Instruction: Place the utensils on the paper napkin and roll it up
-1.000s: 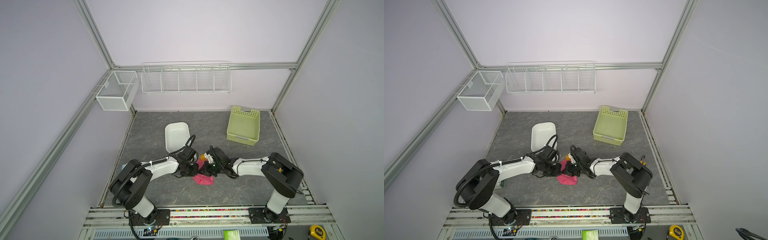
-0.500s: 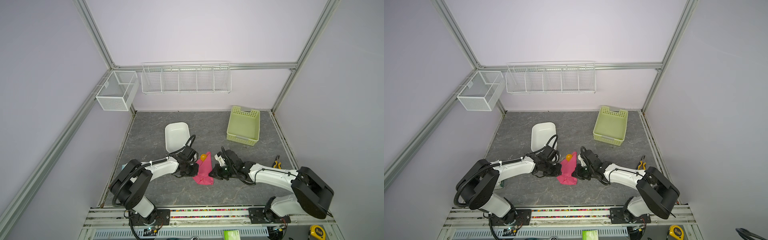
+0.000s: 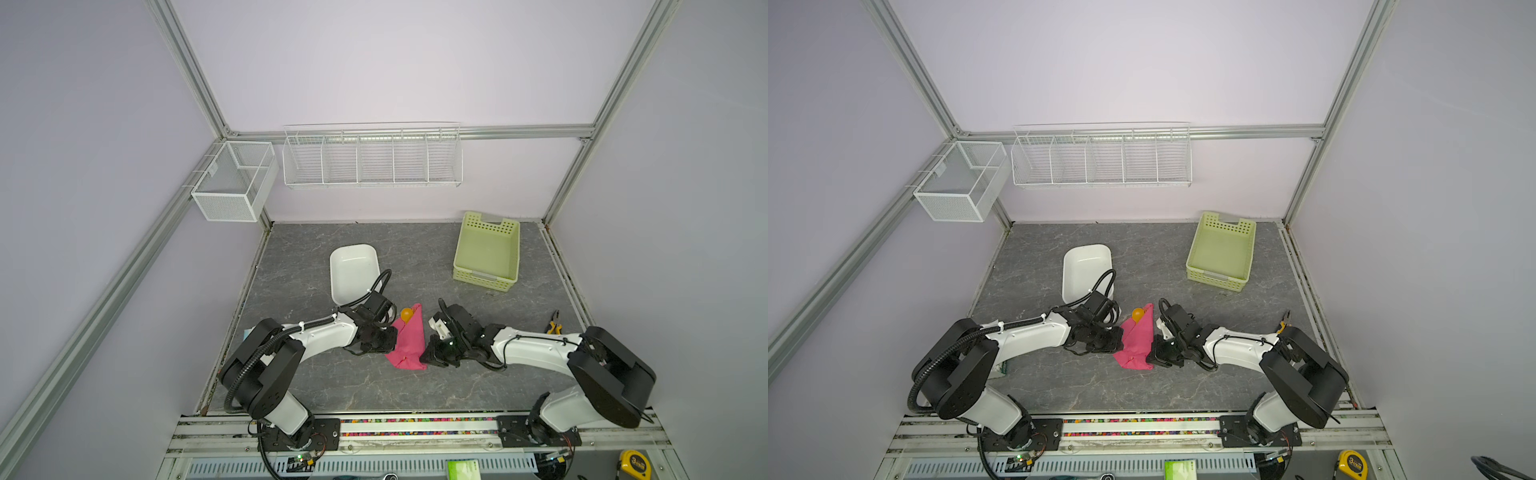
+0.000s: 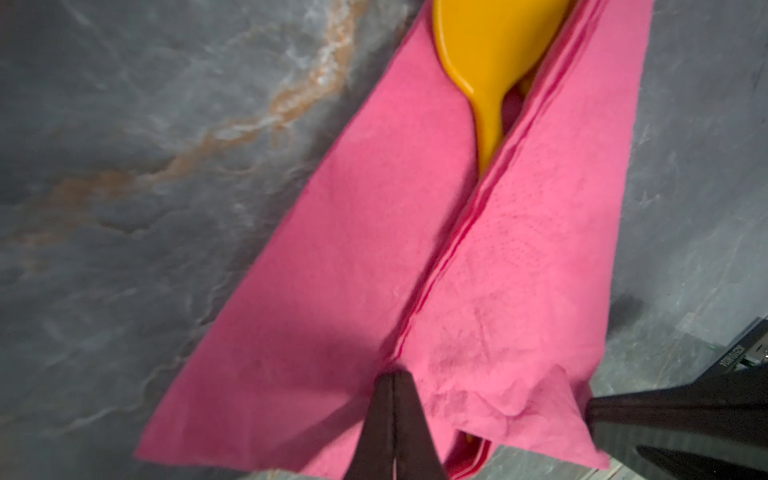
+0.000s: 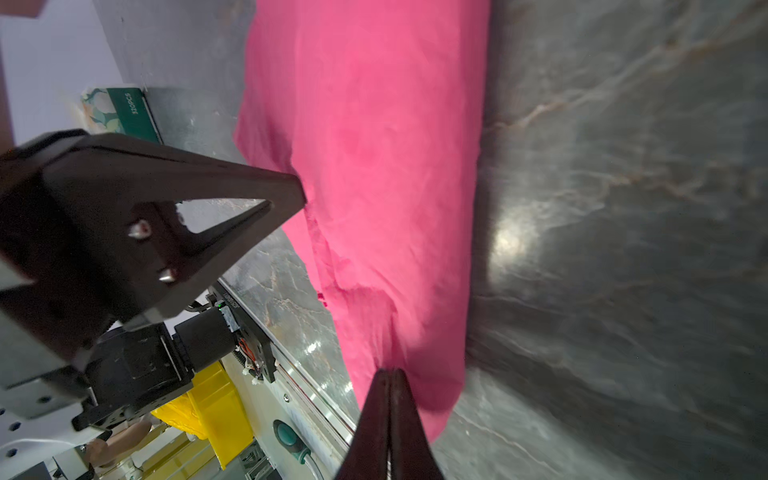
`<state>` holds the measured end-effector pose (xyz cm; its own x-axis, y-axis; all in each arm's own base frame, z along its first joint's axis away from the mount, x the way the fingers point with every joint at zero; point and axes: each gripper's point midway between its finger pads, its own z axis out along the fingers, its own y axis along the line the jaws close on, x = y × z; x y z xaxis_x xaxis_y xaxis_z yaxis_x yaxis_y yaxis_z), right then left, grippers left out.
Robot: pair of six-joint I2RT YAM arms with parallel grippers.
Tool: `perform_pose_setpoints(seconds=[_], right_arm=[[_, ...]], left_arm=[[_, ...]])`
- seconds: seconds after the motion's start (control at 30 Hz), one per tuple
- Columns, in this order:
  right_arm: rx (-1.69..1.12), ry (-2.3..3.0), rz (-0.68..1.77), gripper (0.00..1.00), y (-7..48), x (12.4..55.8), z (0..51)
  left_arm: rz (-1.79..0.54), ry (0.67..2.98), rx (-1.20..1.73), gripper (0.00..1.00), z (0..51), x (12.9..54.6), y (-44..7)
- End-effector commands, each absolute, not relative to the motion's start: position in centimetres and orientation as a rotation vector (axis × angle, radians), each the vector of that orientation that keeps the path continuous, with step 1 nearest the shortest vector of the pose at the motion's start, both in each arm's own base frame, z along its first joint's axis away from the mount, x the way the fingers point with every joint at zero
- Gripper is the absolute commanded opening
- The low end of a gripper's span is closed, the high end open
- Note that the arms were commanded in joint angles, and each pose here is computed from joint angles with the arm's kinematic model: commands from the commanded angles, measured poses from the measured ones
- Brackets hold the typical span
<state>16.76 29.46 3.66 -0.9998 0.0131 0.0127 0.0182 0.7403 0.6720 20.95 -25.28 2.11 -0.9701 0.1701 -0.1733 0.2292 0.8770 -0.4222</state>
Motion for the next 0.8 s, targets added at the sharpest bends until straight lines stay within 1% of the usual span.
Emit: perform_pose_setpoints(seconds=[0.0, 0.3, 0.6, 0.77], right_arm=[[-0.030, -2.913, -1.093, 0.07, 29.0, 16.3, 2.2], [-0.056, -2.917, -1.037, 0.07, 28.4, 16.0, 0.7], [-0.066, -2.927, -1.021, 0.07, 28.1, 16.0, 0.6], [-0.066, -2.935, -1.026, 0.07, 28.1, 16.1, 0.9]], left_arm=[[-0.571, 2.972, 0.311, 0.00, 0.5, 20.5, -23.8], [-0.581, 2.953, 0.315, 0.00, 1.4, 20.8, -24.1], [-0.668, 2.822, 0.328, 0.00, 6.7, 22.5, -25.5], [-0.760, 2.807, 0.352, 0.00, 7.6, 22.2, -26.6]])
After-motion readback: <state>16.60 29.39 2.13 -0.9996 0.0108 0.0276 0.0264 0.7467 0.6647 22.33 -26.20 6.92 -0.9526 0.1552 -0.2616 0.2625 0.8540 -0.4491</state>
